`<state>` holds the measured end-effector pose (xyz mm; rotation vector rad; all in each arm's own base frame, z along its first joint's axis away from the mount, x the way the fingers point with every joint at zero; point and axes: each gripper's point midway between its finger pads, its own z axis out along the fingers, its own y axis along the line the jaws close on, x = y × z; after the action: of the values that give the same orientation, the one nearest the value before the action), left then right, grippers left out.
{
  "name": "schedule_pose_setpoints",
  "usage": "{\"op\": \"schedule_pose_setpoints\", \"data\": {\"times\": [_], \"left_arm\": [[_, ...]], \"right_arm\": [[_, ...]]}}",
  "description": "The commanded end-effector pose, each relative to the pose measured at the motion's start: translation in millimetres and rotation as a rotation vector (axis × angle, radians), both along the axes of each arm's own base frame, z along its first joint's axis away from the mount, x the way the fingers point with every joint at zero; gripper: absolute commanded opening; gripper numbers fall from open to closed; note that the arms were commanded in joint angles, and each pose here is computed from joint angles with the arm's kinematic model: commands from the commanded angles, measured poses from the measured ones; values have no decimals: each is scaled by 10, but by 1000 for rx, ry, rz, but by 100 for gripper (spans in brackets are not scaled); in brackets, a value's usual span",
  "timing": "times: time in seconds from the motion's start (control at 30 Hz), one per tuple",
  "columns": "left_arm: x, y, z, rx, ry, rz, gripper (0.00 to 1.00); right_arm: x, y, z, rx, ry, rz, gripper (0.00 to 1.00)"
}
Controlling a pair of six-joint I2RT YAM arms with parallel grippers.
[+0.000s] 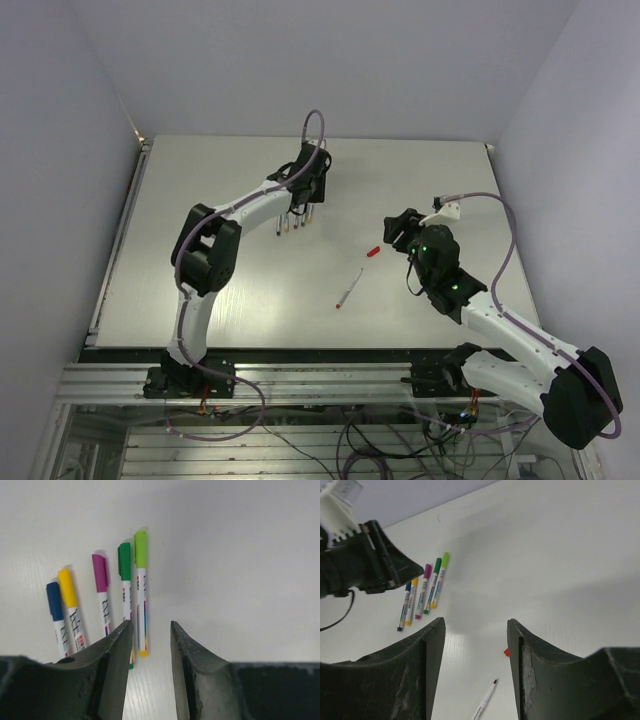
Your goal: Insert the pens into the pen caps
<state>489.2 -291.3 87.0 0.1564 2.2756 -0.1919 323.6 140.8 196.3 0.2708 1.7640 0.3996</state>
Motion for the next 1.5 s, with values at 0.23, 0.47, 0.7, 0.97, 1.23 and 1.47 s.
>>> {"op": "schedule_pose_setpoints", "data": {"times": [0.23,0.47,0.7,0.97,1.23,1.47], "left_arm": [[-634,-76,403,-102,-80,-113,56],[-1435,-389,389,-2,-138,-324,78],[-2064,-688,74,14,-68,-487,79],[-2321,-816,-151,70,-30,-542,78],[-2444,-924,-363,106,23,-593,72],[-2490,-934,-466,156,38,-606,70]], "right_arm": [[-10,-368,-188,91,83,-209,63],[-24,-452,-413,71,155,-245,63],[-102,-540,-500,53,178,-276,63],[-183,-613,-609,57,192,-303,63],[-195,-624,-682,49,212,-311,62],[-190,-612,-699,58,209,-308,61]]}}
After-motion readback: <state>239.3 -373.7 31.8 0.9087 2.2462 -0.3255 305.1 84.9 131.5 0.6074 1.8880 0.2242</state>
